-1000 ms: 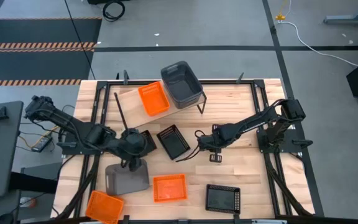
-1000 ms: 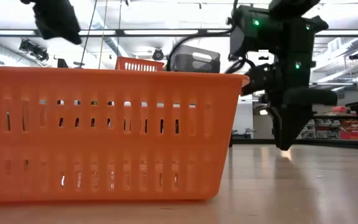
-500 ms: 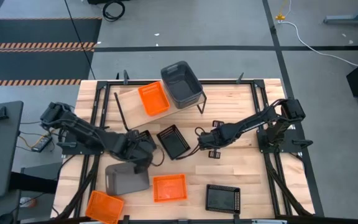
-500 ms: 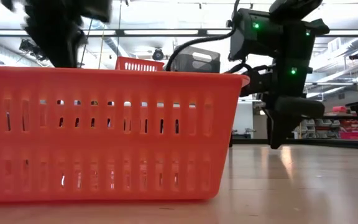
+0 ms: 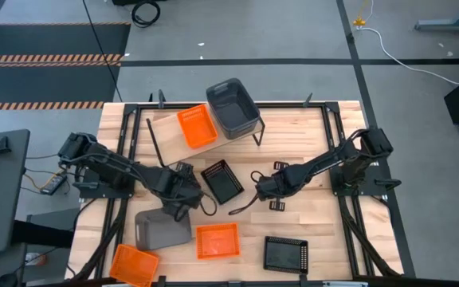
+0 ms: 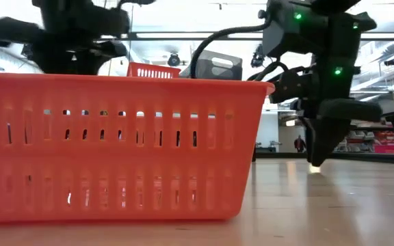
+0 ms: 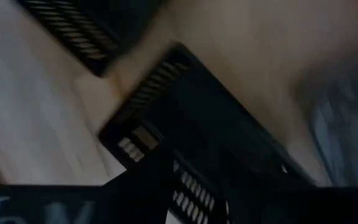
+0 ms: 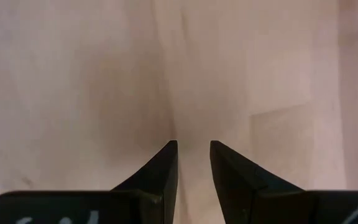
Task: Stack baskets on shelf by color
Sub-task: Put the top left black basket on the shelf
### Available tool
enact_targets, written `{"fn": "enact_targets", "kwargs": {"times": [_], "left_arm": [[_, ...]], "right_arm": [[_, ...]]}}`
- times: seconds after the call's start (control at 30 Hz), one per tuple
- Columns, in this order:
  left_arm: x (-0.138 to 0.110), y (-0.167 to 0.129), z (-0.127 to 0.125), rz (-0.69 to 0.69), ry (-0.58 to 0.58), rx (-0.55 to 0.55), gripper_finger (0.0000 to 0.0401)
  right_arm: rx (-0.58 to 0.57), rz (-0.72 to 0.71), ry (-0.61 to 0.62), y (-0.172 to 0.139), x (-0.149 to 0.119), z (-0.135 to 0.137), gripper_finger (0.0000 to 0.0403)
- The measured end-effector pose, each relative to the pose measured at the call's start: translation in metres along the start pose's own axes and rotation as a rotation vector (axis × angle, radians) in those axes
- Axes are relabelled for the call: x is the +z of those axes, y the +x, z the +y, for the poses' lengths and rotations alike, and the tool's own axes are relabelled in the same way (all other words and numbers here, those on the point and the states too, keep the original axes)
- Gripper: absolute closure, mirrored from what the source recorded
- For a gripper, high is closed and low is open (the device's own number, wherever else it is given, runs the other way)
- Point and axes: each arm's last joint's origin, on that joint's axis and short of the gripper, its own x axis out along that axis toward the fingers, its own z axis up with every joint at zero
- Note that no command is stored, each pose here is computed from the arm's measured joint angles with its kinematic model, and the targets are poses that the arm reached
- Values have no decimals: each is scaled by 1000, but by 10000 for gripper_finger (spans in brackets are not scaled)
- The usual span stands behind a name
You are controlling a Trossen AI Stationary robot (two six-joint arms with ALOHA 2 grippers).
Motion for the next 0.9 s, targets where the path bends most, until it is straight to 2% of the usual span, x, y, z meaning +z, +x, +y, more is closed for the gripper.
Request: {"fn": "enact_targets", "kwargs": {"times": [0.1,0.23,0.67,0.9], "left_arm": [[-6,-2,-6,54,99,-58,271],[-15,-6,-17,136,174,-77,271],[-31,-19,-51,241,285,-90,271],[-58,13,-60,371,367,-112,271]], "right_arm": [[2,3,-10,-2,-4,7,302],[7,-2,-31,-4,-7,15,302],[10,-9,-43,-5,-9,19,302],[16,-21,-41,-5,-8,19,302]]}}
